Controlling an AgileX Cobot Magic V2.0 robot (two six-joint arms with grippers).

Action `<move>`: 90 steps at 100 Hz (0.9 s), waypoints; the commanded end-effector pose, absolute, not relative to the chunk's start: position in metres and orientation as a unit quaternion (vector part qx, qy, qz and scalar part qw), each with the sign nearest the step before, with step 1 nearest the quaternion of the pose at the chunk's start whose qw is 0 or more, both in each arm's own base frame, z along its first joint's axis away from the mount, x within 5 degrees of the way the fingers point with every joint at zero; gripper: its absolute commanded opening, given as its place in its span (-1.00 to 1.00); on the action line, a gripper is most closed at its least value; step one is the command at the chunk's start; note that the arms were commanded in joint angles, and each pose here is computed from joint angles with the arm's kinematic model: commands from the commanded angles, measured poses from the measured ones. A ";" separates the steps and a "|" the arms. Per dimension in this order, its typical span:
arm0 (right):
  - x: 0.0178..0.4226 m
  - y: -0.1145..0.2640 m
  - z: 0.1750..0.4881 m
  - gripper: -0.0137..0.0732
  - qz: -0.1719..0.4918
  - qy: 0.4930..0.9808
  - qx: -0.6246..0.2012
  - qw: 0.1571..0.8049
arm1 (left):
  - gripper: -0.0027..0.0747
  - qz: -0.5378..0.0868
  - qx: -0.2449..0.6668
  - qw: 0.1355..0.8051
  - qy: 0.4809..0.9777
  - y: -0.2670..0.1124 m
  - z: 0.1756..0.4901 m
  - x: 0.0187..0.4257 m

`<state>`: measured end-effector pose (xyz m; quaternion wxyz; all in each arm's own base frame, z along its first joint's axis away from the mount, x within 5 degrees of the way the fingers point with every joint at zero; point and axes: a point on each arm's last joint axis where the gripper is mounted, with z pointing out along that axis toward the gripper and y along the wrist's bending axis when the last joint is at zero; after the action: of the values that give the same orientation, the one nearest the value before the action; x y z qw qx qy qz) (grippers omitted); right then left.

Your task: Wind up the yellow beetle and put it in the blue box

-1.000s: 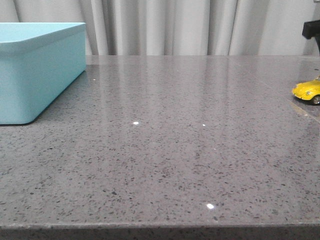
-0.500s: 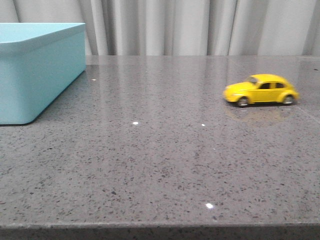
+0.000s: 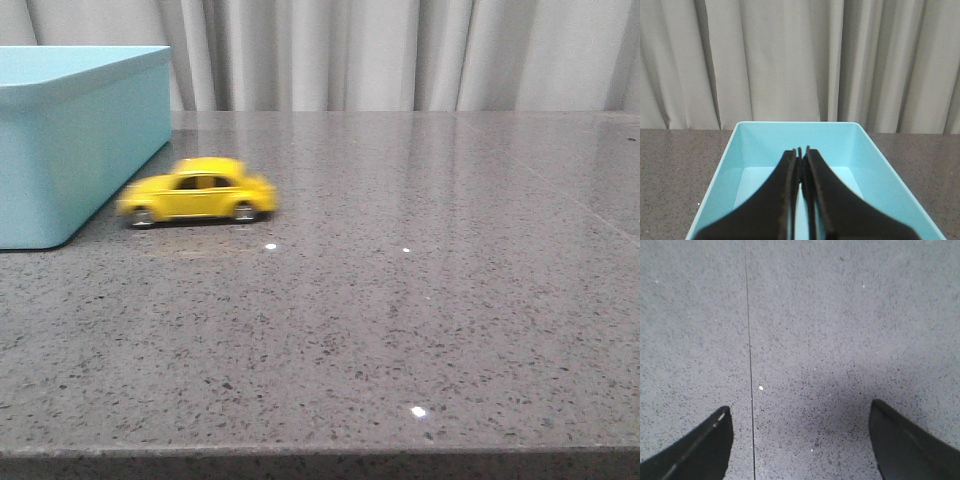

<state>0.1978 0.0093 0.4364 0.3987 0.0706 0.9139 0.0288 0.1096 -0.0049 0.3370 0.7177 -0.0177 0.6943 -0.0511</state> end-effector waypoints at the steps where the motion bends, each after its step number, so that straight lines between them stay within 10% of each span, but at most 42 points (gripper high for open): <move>1: 0.181 0.008 0.453 0.61 0.033 0.880 0.060 0.470 | -0.98 -0.056 -0.019 0.729 0.682 -0.005 0.360 0.113; 36: 0.126 0.004 0.443 0.61 0.042 0.823 0.047 0.565 | -0.90 -0.031 0.051 0.637 0.769 -0.014 0.392 0.146; 67: 0.092 0.004 0.430 0.61 0.063 0.809 0.049 0.582 | 0.45 -0.035 0.201 0.580 0.789 -0.052 0.414 0.191; 90: 0.087 0.006 0.429 0.61 0.075 0.808 0.050 0.583 | 0.63 -0.041 0.300 0.519 0.800 -0.086 0.422 0.225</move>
<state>0.0865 0.0055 0.4168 0.5449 0.0557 0.8336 0.0709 0.2177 -0.0732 0.4019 0.4985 0.2701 0.8229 -0.0360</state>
